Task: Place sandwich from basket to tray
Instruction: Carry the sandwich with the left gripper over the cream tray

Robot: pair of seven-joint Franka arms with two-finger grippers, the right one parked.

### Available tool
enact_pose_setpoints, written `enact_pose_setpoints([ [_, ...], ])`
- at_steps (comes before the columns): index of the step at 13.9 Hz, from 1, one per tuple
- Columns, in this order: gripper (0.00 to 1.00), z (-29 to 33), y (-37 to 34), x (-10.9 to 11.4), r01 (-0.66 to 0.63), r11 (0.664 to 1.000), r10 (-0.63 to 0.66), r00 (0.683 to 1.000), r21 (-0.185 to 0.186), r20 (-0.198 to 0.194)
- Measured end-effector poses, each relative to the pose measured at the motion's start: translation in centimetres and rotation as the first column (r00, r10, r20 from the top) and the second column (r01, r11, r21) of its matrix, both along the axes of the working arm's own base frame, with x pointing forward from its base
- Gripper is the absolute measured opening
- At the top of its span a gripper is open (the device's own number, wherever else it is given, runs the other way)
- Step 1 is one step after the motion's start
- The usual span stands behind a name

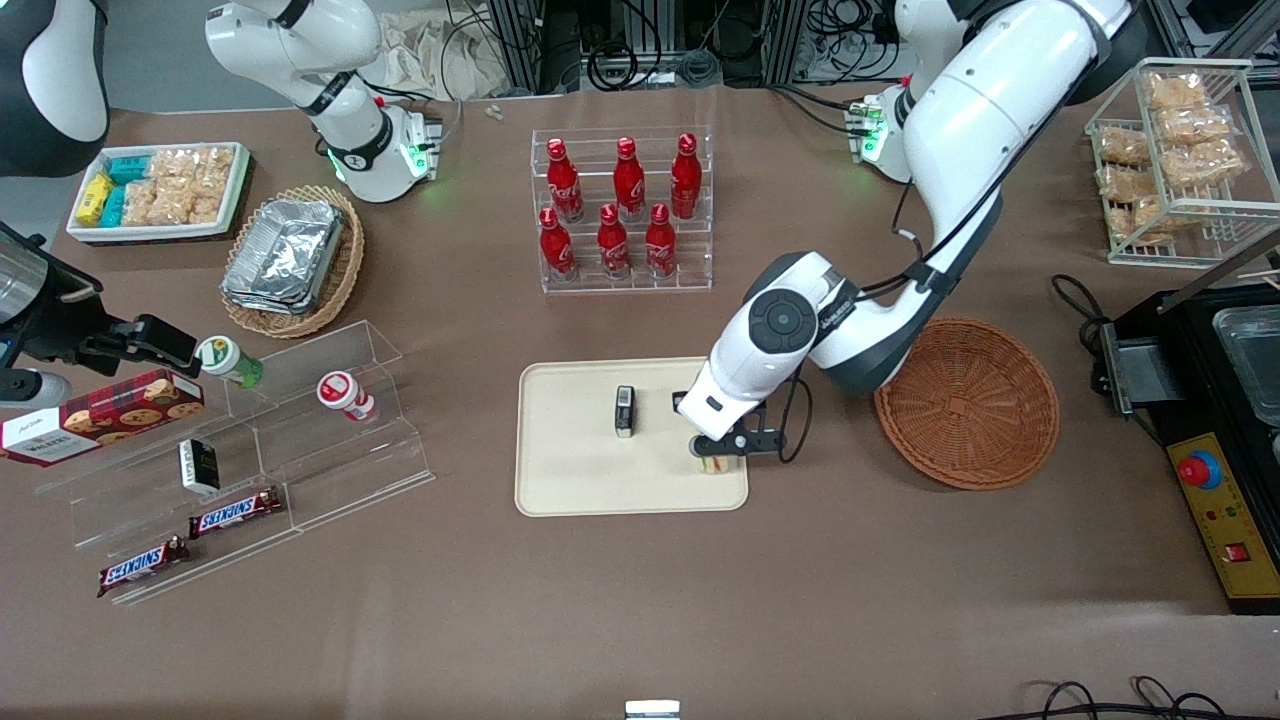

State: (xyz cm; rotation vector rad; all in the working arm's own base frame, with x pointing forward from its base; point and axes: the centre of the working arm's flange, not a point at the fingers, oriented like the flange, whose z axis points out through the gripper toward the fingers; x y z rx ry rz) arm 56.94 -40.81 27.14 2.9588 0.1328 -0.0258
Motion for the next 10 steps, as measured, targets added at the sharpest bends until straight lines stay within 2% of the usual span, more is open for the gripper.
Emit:
enact_pose_setpoints([
  [5, 0.15, -2.4, 0.1, -0.2, 0.003, 1.000, -0.003, 1.000, 0.017, -0.023],
  [6, 0.20, -2.7, 0.2, -0.2, 0.002, 1.000, -0.002, 1.000, 0.020, -0.025],
  [10, 0.59, -3.0, 0.5, 0.1, -0.003, 1.000, 0.004, 1.000, 0.024, -0.025],
])
